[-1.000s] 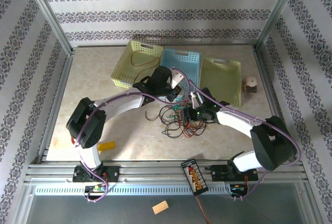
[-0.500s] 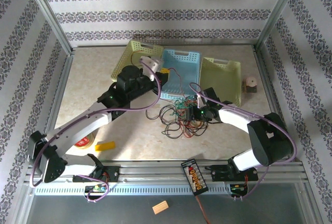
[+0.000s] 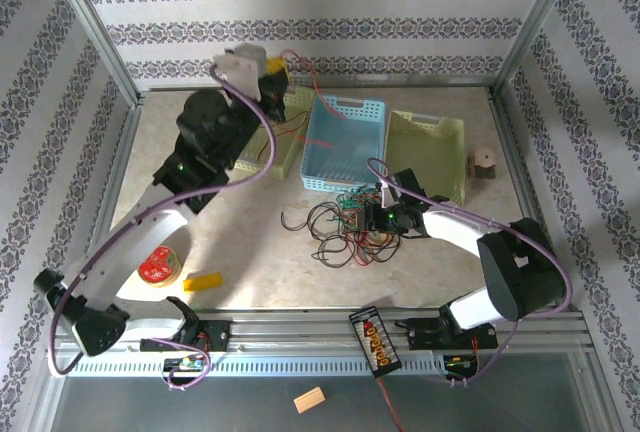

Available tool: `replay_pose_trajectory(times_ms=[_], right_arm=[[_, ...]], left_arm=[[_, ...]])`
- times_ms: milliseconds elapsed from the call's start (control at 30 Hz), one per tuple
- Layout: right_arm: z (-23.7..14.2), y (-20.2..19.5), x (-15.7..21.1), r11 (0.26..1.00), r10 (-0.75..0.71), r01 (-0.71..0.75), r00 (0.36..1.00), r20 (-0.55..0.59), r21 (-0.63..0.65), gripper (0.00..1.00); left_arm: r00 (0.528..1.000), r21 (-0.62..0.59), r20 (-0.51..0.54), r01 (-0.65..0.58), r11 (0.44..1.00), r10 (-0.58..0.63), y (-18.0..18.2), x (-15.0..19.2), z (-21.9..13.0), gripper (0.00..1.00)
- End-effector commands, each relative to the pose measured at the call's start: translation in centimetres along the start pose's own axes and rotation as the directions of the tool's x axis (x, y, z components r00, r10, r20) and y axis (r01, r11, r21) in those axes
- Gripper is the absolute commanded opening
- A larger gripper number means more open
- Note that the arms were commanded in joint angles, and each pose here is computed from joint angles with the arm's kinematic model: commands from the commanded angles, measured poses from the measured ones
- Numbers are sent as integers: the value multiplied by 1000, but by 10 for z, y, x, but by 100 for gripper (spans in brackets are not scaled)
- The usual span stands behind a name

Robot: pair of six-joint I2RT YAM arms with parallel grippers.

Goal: Untangle the cables

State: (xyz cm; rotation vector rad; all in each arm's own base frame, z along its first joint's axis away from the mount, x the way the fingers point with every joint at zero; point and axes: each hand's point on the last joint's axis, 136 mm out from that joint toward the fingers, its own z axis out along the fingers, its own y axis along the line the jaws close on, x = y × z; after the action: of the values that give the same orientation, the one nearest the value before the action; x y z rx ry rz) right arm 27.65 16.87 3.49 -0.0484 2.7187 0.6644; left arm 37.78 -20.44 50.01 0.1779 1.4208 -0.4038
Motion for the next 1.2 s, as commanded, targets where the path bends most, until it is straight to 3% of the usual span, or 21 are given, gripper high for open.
replay_pose_trajectory(times_ms=[0, 200, 400, 567, 633, 667, 700, 833, 933, 1033, 1167], right_arm=[[-14, 11, -3, 997, -78, 78, 995, 57, 1, 63], [-38, 15, -8, 991, -134, 128, 978, 162, 47, 67], [-51, 17, -10, 990, -142, 134, 968, 208, 49, 68], [-59, 18, -10, 988, -151, 141, 962, 229, 57, 68], [-62, 18, -10, 988, -151, 141, 959, 238, 59, 69], [-62, 18, -9, 988, -150, 140, 959, 239, 58, 69], [-63, 18, -9, 989, -149, 139, 959, 240, 57, 69], [-61, 19, -9, 989, -149, 140, 962, 230, 55, 69], [-56, 19, -9, 989, -146, 139, 966, 211, 51, 69], [-51, 17, -9, 990, -137, 128, 971, 197, 57, 66], [-45, 13, -9, 993, -113, 105, 978, 174, 54, 52]], left_arm=[[988, -189, -154, 4, 982, -33, 60, 41, 30, 0], [942, -278, -288, 92, 956, -175, 130, 113, 79, 0], [901, -255, -378, 118, 960, -212, 157, 197, 121, 0], [848, -301, -462, 125, 946, -259, 175, 259, 130, 3], [845, -346, -468, 92, 934, -257, 184, 266, 125, 62], [852, -363, -462, 74, 929, -249, 187, 263, 122, 77], [864, -368, -450, 54, 928, -229, 187, 257, 118, 80], [902, -303, -428, -88, 949, -53, 153, 220, 105, 89], [873, -151, -484, -148, 978, 57, 100, 219, 90, 90], [823, 61, -559, -80, 995, 101, 37, 247, 61, 91], [729, 273, -676, 119, 955, 102, -30, 298, 13, 90]])
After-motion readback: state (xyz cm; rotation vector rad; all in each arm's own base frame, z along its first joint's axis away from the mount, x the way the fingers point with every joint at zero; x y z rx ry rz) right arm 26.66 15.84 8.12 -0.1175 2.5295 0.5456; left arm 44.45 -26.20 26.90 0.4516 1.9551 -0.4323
